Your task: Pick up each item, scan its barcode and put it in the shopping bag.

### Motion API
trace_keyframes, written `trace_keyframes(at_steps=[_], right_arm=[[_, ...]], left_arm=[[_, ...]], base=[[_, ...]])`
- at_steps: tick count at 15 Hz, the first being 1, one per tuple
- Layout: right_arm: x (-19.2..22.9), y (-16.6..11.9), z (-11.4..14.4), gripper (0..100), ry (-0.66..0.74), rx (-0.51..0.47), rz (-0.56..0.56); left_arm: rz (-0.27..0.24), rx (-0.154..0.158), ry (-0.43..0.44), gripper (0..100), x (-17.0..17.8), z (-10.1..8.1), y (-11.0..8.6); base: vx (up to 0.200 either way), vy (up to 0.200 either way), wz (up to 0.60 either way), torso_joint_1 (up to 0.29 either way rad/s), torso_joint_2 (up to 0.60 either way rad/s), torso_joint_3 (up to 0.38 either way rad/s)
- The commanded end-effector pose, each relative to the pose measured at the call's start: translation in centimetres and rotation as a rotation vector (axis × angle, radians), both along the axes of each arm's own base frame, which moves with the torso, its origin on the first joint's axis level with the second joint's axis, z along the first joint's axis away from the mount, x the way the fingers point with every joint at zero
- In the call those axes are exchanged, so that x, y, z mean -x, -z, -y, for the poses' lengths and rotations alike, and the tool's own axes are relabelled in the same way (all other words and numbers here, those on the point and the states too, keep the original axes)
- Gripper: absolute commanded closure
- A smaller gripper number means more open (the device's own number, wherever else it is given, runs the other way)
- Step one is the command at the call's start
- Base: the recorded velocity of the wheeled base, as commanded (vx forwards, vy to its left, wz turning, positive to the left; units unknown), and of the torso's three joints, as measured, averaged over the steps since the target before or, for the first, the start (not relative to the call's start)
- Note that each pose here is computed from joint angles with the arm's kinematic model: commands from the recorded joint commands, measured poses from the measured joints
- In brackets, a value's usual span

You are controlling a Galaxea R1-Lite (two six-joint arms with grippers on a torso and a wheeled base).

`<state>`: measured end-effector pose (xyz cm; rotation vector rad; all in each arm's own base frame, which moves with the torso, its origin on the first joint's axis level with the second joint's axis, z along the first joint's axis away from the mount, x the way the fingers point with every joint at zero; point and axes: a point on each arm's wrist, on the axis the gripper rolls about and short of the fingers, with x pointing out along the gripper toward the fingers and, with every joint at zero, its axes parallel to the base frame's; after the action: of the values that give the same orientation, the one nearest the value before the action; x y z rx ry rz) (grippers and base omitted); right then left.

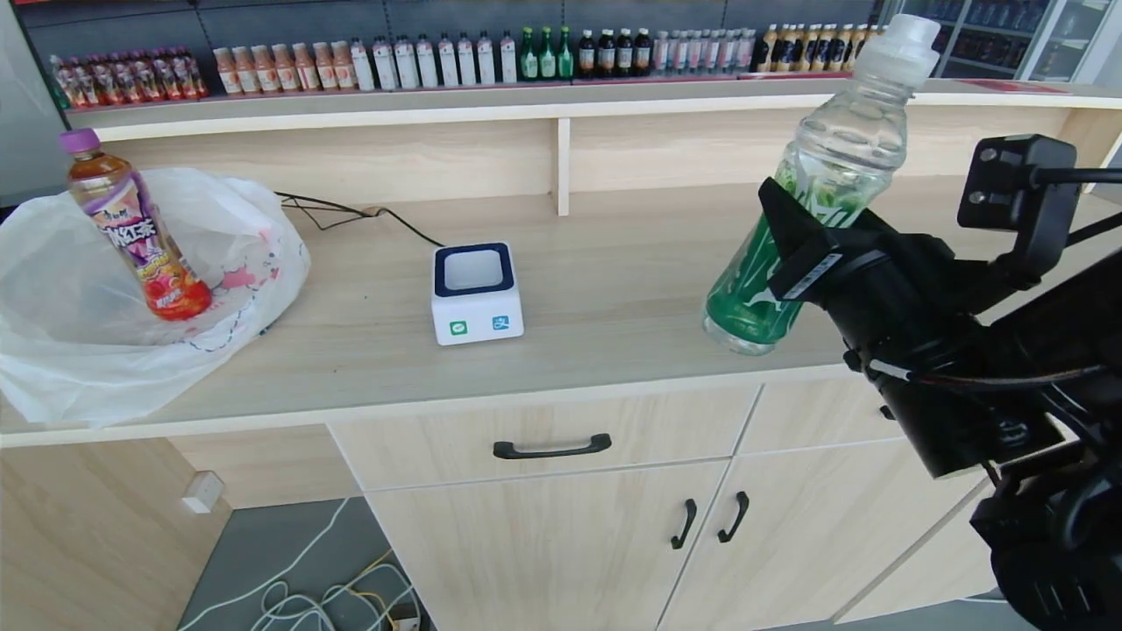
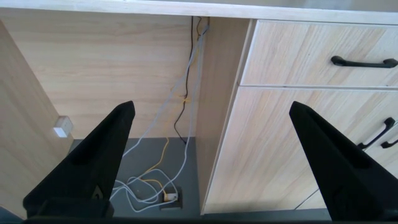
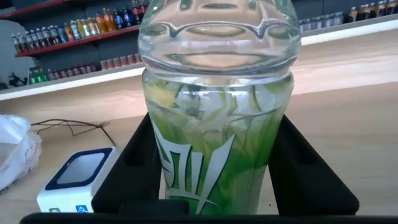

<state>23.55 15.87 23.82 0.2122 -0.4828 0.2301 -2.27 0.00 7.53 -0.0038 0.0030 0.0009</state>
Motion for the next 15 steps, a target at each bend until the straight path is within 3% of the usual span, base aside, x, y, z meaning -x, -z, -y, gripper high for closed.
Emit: trace_keyframes(at_steps=[1, 3, 15], right_arm=[[-0.7, -1.0, 0.4, 100, 0.027, -0.016, 0.035], [-0.8, -1.7, 0.3, 100, 0.029, -0.027, 0.06], [-1.2, -2.2, 1.1, 100, 0.059, -0.044, 0.077]], left_arm=[[0.0, 0.002, -0.001, 0, 0.0, 0.0, 0.0], [0.0, 0.002, -0.001, 0, 0.0, 0.0, 0.0], [0.0, 0.007, -0.001, 0, 0.0, 0.0, 0.0]], base=[[0.0, 0.0, 0.0, 0.0, 0.0, 0.0], [0.0, 0.0, 0.0, 0.0, 0.0, 0.0], [0.0, 0.2, 0.0, 0.004, 0.0, -0.001]])
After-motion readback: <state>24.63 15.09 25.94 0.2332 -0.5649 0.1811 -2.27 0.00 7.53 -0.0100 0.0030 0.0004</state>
